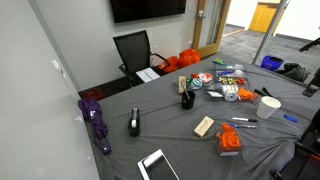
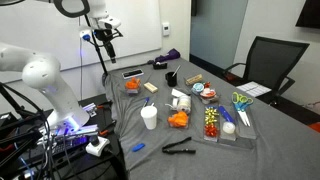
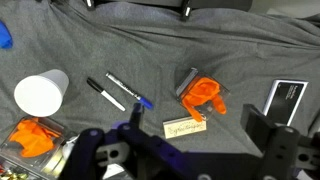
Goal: Sift a pen from the table to the cup
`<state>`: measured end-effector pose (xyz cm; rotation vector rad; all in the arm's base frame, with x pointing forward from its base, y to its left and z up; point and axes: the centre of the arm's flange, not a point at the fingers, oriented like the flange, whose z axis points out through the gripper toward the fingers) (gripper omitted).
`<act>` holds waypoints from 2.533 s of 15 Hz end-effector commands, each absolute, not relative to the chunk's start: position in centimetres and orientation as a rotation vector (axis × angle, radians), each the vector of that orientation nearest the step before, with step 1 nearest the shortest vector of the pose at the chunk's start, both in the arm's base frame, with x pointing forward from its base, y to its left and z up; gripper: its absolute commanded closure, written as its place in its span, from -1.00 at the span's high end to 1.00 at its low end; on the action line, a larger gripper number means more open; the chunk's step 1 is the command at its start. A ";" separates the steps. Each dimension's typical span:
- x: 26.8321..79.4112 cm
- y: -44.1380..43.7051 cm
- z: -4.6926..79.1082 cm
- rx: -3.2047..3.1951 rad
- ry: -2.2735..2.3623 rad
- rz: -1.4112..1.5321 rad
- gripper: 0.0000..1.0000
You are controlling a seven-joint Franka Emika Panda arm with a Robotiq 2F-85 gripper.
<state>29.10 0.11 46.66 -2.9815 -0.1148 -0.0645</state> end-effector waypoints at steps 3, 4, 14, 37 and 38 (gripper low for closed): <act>29.1 0.1 46.7 -2.981 -0.115 -0.065 1.00; 29.1 0.1 46.7 -2.981 -0.115 -0.065 1.00; 35.7 0.6 41.5 -3.047 -0.369 0.003 1.00; 44.6 0.2 25.5 -3.047 -0.884 0.116 1.00; 43.5 0.9 26.7 -3.030 -0.850 0.118 1.00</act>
